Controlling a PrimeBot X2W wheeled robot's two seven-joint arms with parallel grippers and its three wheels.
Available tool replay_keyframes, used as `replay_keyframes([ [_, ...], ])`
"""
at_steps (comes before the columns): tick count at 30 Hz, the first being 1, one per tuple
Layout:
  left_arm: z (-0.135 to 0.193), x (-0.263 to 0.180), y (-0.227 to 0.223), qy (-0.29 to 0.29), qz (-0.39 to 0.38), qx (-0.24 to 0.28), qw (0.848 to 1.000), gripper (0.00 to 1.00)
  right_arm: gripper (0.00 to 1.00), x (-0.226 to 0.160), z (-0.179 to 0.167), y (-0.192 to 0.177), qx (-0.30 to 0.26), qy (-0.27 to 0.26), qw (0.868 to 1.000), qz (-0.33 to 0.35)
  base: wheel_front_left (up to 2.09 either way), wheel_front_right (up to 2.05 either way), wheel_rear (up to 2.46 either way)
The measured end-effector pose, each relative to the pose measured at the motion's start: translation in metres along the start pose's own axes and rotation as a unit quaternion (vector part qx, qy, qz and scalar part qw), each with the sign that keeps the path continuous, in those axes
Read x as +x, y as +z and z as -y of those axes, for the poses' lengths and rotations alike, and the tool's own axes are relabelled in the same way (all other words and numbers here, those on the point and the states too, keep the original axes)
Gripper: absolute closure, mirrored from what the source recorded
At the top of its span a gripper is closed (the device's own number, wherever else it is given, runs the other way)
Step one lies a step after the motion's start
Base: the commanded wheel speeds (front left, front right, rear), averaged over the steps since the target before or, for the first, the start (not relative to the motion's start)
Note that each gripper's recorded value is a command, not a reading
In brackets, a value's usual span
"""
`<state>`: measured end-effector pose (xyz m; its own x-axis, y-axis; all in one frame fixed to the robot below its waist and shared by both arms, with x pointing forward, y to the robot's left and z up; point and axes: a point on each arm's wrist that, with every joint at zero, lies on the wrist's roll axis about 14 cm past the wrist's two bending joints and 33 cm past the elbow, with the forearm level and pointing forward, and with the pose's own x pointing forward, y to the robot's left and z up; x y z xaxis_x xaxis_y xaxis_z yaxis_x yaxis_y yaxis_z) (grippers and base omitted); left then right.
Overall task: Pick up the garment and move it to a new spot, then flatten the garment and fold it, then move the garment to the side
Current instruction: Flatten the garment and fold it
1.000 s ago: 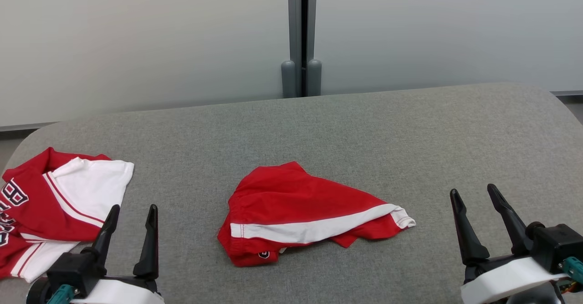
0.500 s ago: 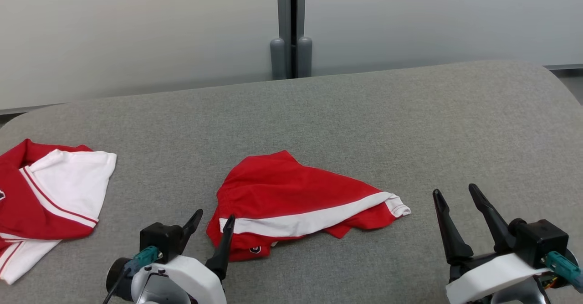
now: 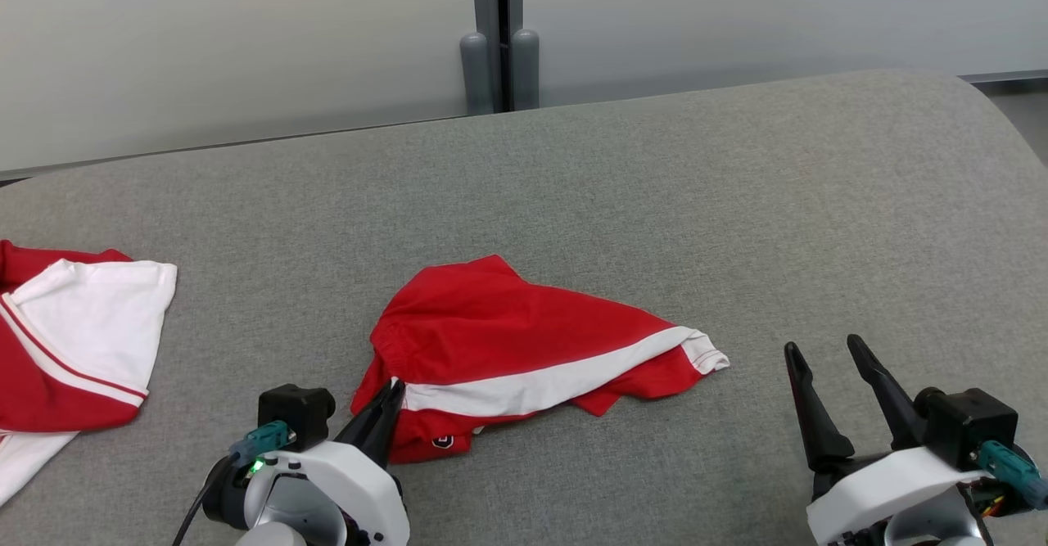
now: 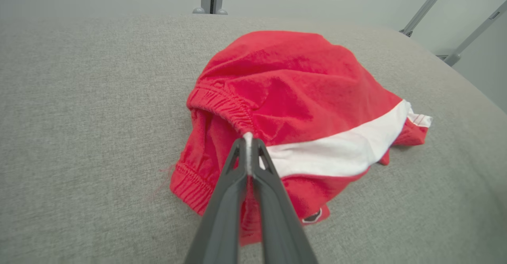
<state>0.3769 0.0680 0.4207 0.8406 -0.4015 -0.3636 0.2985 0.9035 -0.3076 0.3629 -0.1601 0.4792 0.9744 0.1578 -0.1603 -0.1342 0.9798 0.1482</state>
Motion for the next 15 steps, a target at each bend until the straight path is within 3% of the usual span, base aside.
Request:
replay_keyframes([
  [15, -0.005, 0.021, 0.020, -0.009, 0.033, 0.002, 0.999, 1.00, 0.00, 0.040, -0.001, -0.078, 0.019, 0.023, 0.991, -0.133, 0.00, 0.00, 0.00],
])
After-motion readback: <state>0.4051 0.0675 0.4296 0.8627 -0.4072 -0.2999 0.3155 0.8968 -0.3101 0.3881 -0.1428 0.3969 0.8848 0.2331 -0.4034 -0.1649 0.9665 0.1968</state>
